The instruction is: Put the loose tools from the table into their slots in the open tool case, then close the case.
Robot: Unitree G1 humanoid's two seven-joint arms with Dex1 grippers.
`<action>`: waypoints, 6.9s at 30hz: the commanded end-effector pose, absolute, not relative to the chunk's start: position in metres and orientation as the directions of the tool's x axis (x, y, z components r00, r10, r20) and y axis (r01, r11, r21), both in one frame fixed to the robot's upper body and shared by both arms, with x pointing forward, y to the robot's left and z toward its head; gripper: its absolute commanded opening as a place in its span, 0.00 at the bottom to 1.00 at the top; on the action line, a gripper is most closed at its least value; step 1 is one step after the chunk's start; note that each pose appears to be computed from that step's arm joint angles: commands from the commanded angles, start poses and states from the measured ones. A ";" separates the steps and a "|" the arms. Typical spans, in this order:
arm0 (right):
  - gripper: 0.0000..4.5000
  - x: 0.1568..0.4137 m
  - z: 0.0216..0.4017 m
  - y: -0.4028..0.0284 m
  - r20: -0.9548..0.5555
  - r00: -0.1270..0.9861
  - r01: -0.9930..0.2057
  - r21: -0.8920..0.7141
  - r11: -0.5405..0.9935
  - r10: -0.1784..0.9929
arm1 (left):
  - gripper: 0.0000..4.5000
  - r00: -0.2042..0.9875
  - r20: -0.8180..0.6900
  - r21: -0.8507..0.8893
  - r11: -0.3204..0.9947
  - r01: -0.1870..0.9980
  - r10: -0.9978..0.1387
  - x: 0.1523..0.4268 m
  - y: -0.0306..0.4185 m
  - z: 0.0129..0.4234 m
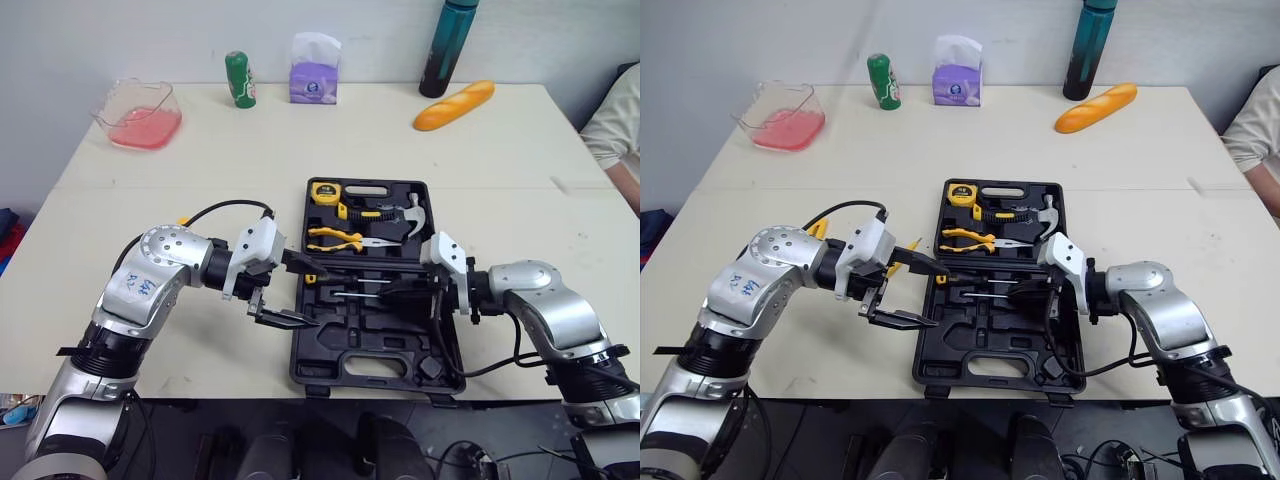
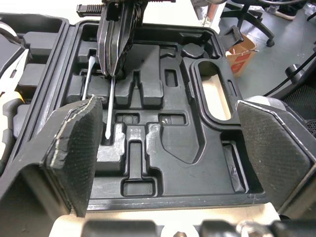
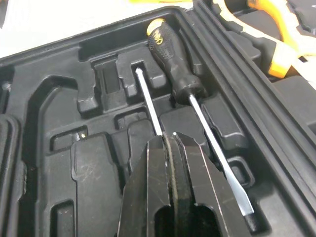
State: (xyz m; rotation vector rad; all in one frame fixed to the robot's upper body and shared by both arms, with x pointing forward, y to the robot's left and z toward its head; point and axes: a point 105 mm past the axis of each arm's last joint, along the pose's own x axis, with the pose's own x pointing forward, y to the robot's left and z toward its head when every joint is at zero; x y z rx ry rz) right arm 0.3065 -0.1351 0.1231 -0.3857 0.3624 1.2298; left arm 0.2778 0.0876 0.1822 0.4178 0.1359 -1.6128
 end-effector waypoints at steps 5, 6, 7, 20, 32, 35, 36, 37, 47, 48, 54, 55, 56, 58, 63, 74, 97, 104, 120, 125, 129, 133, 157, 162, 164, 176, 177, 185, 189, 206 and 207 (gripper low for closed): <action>0.02 0.296 0.071 -0.152 -0.629 0.312 -0.931 -0.052 0.362 0.712 | 1.00 -0.025 -0.341 0.186 -0.094 0.978 -0.940 0.277 0.087 0.186; 0.02 0.298 0.083 -0.148 -0.583 0.338 -0.928 -0.075 0.366 0.739 | 1.00 -0.018 -0.339 0.181 -0.084 0.980 -0.940 0.278 0.088 0.185; 0.02 0.299 0.093 -0.146 -0.543 0.358 -0.924 -0.091 0.371 0.759 | 1.00 -0.010 -0.337 0.177 -0.074 0.982 -0.941 0.278 0.090 0.184; 0.78 0.241 0.188 -0.301 -0.369 0.759 -0.611 -0.117 0.783 0.536 | 1.00 0.670 -0.278 -0.018 0.701 0.713 -0.688 0.260 0.258 0.163; 0.99 0.209 0.191 -0.420 -0.346 0.932 -0.184 -0.200 0.962 0.107 | 1.00 0.944 -0.300 0.014 0.989 0.148 -0.137 0.212 0.408 0.156; 0.99 0.216 0.193 -0.413 -0.320 0.939 -0.197 -0.189 0.962 0.129 | 1.00 0.940 -0.305 0.028 0.985 0.167 -0.151 0.219 0.403 0.155; 0.99 0.218 0.194 -0.410 -0.314 0.939 -0.204 -0.187 0.961 0.138 | 1.00 0.939 -0.300 0.025 0.982 0.187 -0.171 0.221 0.398 0.156; 0.99 0.219 0.195 -0.407 -0.310 0.940 -0.210 -0.185 0.960 0.146 | 1.00 0.938 -0.289 0.018 0.978 0.206 -0.192 0.224 0.393 0.159; 0.99 0.236 0.231 -0.286 -0.241 0.816 -0.566 -0.140 0.812 0.526 | 1.00 0.791 -0.270 -0.057 0.829 0.556 -0.549 0.257 0.271 0.182; 0.99 0.236 0.234 -0.269 -0.238 0.784 -0.611 -0.141 0.779 0.573 | 1.00 0.781 -0.271 -0.059 0.819 0.571 -0.563 0.261 0.260 0.182; 0.99 0.238 0.242 -0.192 -0.222 0.605 -0.796 -0.134 0.591 0.765 | 1.00 0.740 -0.330 -0.083 0.799 0.596 -0.586 0.286 0.215 0.168; 0.99 0.238 0.241 -0.178 -0.217 0.567 -0.824 -0.136 0.550 0.795 | 1.00 0.723 -0.353 -0.077 0.788 0.610 -0.594 0.293 0.205 0.161; 0.99 0.240 0.242 -0.169 -0.212 0.540 -0.842 -0.138 0.522 0.815 | 1.00 0.723 -0.373 -0.069 0.794 0.604 -0.582 0.300 0.200 0.154; 0.99 0.242 0.242 -0.155 -0.205 0.496 -0.868 -0.142 0.476 0.844 | 1.00 0.742 -0.408 -0.055 0.826 0.561 -0.532 0.319 0.196 0.140; 0.99 0.249 0.242 -0.132 -0.195 0.418 -0.906 -0.152 0.394 0.887 | 1.00 0.727 -0.400 -0.066 0.809 0.584 -0.558 0.339 0.173 0.134; 1.00 0.250 0.230 -0.103 -0.168 0.368 -0.928 -0.129 0.350 0.915 | 0.83 0.699 -0.489 0.037 0.789 0.614 -0.521 0.339 0.161 0.107; 1.00 0.230 0.203 -0.141 -0.311 0.442 -0.896 -0.106 0.432 0.841 | 0.12 0.169 -0.555 0.191 0.073 0.979 -0.814 0.293 0.071 0.181; 1.00 0.218 0.191 -0.146 -0.331 0.472 -0.876 -0.069 0.477 0.817 | 0.12 0.065 -0.633 0.182 -0.067 0.981 -0.772 0.299 0.050 0.158; 1.00 0.218 0.185 -0.156 -0.345 0.524 -0.843 -0.076 0.533 0.779 | 0.12 0.068 -0.662 0.203 -0.092 0.975 -0.746 0.304 0.037 0.143; 1.00 0.218 0.186 -0.156 -0.345 0.521 -0.845 -0.078 0.530 0.780 | 0.63 0.035 -0.628 0.157 -0.083 0.984 -0.777 0.298 0.036 0.151; 1.00 0.218 0.186 -0.155 -0.346 0.518 -0.847 -0.078 0.526 0.783 | 0.97 0.006 -0.528 0.128 -0.073 0.989 -0.849 0.293 0.036 0.165; 1.00 0.218 0.185 -0.154 -0.343 0.516 -0.848 -0.076 0.524 0.785 | 0.91 -0.020 -0.380 0.199 -0.103 0.975 -0.925 0.291 0.041 0.179; 1.00 0.222 0.182 -0.160 -0.371 0.532 -0.841 -0.120 0.528 0.761 | 0.01 0.000 -0.554 0.152 -0.102 0.983 -0.833 0.295 0.043 0.105; 1.00 0.223 0.180 -0.167 -0.375 0.556 -0.823 -0.126 0.554 0.742 | 0.01 0.018 -0.674 0.133 -0.098 0.986 -0.739 0.296 0.056 0.077; 1.00 0.221 0.178 -0.166 -0.376 0.554 -0.824 -0.121 0.553 0.743 | 0.01 0.029 -0.668 0.131 -0.079 0.988 -0.743 0.298 0.054 0.077; 1.00 0.220 0.171 -0.202 -0.369 0.671 -0.721 -0.123 0.682 0.643 | 0.29 0.107 -0.225 0.024 0.104 0.994 -0.969 0.287 0.083 0.164; 1.00 0.220 0.170 -0.213 -0.380 0.692 -0.699 -0.141 0.701 0.613 | 0.41 0.144 -0.209 0.006 0.146 0.989 -0.967 0.286 0.093 0.165; 1.00 0.199 0.179 -0.349 -0.458 0.852 -0.412 -0.285 0.865 0.255 | 0.99 0.700 -0.255 -0.048 0.732 0.679 -0.666 0.275 0.248 0.147; 1.00 0.185 0.181 -0.397 -0.482 0.864 -0.314 -0.292 0.903 0.145 | 0.99 0.874 -0.268 -0.011 0.908 0.418 -0.405 0.258 0.319 0.147; 1.00 0.220 0.198 -0.344 -0.325 0.873 -0.437 -0.195 0.878 0.363 | 0.99 0.907 -0.361 0.012 0.971 0.239 -0.219 0.262 0.331 0.141; 1.00 0.222 0.200 -0.329 -0.316 0.857 -0.478 -0.188 0.858 0.408 | 0.99 0.908 -0.360 0.007 0.973 0.231 -0.213 0.267 0.327 0.142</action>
